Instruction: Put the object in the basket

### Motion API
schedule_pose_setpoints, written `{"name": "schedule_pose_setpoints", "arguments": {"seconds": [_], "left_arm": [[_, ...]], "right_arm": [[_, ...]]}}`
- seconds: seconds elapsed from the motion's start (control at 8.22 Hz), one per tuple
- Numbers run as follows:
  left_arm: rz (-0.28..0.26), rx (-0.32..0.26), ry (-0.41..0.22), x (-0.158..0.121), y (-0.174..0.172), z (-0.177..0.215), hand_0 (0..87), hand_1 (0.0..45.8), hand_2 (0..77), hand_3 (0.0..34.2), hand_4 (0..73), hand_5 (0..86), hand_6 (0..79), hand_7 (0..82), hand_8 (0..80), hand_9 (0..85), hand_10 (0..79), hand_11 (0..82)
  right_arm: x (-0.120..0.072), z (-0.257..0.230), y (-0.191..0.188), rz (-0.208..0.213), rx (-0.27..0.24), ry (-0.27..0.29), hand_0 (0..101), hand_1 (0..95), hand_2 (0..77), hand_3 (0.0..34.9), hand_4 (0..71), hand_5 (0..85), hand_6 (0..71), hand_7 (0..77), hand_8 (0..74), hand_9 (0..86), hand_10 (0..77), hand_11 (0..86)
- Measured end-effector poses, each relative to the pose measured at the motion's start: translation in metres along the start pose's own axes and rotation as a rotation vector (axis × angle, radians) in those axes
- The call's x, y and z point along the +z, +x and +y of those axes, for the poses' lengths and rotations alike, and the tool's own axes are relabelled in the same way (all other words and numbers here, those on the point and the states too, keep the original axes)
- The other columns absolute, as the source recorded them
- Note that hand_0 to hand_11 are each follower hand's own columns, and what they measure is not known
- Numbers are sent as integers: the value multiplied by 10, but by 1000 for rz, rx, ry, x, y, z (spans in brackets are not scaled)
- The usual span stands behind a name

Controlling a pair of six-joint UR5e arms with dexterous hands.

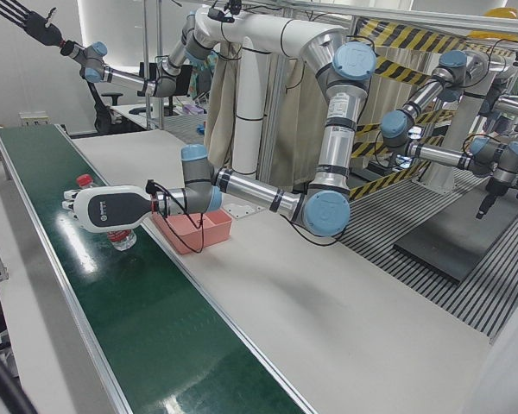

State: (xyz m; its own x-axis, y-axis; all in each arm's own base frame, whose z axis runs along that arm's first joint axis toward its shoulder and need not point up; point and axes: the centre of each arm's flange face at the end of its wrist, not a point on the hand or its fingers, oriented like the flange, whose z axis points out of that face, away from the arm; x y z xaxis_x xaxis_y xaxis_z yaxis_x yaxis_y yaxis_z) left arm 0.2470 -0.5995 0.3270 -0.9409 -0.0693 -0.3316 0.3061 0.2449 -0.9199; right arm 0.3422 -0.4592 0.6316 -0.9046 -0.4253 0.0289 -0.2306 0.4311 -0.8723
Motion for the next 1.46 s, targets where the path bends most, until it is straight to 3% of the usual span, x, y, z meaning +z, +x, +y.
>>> {"name": "schedule_pose_setpoints", "arguments": {"seconds": [0.24,0.36,0.97,1.22,1.46], "left_arm": [[6,-27,-47,-18,21,33,787,76,535,0,600,578,654,595,676,589,627,562],[-9,-47,-87,-29,26,54,787,65,578,0,600,578,654,595,676,589,627,562],[-132,-171,-286,-115,23,152,790,65,584,0,605,578,654,595,676,595,627,573],[-190,-197,-309,-154,8,157,790,65,584,0,605,578,654,595,676,595,627,573],[-183,-224,-293,-185,-11,156,788,65,584,0,605,578,654,595,676,595,627,573]], "right_arm": [[0,0,0,0,0,1,1,0,11,1,5,0,0,5,0,0,0,0],[0,0,0,0,0,1,1,0,11,1,5,0,0,5,0,0,0,0],[0,0,0,0,0,1,2,0,11,1,5,0,0,5,0,0,0,0],[0,0,0,0,0,1,3,0,11,1,5,0,0,5,0,0,5,0],[0,0,0,0,0,1,3,0,5,2,5,0,0,5,0,0,0,0]]}}
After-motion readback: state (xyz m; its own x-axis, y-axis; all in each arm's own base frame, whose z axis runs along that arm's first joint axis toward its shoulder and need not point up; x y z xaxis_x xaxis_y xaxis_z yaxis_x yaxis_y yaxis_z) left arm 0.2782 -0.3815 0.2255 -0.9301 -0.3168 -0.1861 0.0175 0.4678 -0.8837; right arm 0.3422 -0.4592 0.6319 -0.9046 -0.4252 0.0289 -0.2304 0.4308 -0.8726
